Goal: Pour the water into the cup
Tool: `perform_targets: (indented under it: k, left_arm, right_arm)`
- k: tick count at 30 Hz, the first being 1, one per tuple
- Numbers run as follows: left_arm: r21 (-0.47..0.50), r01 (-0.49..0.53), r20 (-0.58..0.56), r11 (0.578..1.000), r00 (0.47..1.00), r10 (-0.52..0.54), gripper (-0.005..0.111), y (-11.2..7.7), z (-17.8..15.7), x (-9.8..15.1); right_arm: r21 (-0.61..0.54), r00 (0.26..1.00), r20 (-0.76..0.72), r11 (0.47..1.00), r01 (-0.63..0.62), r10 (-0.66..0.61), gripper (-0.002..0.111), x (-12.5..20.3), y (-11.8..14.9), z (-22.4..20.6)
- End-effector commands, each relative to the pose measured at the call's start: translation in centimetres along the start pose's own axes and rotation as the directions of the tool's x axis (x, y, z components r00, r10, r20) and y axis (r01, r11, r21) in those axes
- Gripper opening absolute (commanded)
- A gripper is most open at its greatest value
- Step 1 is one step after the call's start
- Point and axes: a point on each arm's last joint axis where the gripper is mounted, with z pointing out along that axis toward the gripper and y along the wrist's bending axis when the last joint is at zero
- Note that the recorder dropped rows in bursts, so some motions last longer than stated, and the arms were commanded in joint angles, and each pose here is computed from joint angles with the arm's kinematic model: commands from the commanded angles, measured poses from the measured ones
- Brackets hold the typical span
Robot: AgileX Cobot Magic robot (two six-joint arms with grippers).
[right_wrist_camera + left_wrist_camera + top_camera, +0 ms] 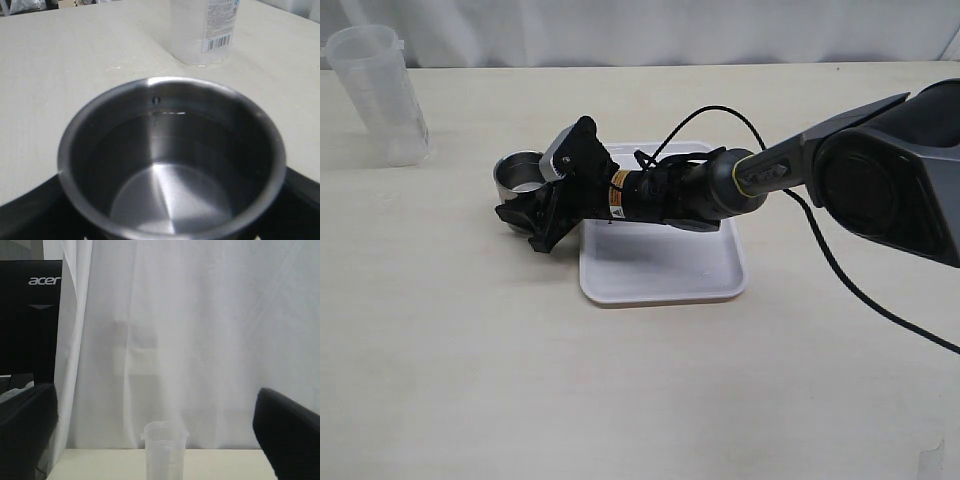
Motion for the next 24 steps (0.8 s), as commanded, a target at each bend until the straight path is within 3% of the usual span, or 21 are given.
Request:
perform_targets:
  k: [1, 8, 12, 18, 24]
  left_arm:
    - [0.001, 0.006, 0.007, 1.0, 1.0, -0.006, 0.105, 0.0, -0.1, 0.0]
    - [-0.001, 0.004, 0.0, 1.0, 1.0, -0.004, 0.105, 0.0, -0.1, 0.1]
    - [-0.031, 0.061, -0.029, 0.998, 0.998, -0.062, 0.105, 0.2, -1.3, 0.3]
    - [-0.03, -0.023, 0.014, 0.999, 1.0, 0.023, 0.105, 0.1, -4.6, 0.1]
    - [-0.028, -0.036, -0.069, 0.999, 0.997, 0.034, 0.105, 0.1, -4.7, 2.2]
  right_arm:
    - [0.02, 0.999, -0.052, 1.0, 0.002, -0.001, 0.004, 0.8, -0.3, -0.2]
    - [0.02, 0.999, -0.052, 1.0, 0.002, -0.001, 0.004, 0.8, -0.3, -0.2]
    - [0.02, 0.999, -0.052, 1.0, 0.002, -0.001, 0.004, 0.8, -0.3, -0.2]
    - [0.02, 0.999, -0.052, 1.0, 0.002, -0.001, 0.004, 0.8, -0.3, -0.2]
    - [0.02, 0.999, -0.052, 1.0, 0.002, -0.001, 0.004, 0.8, -0.3, -0.2]
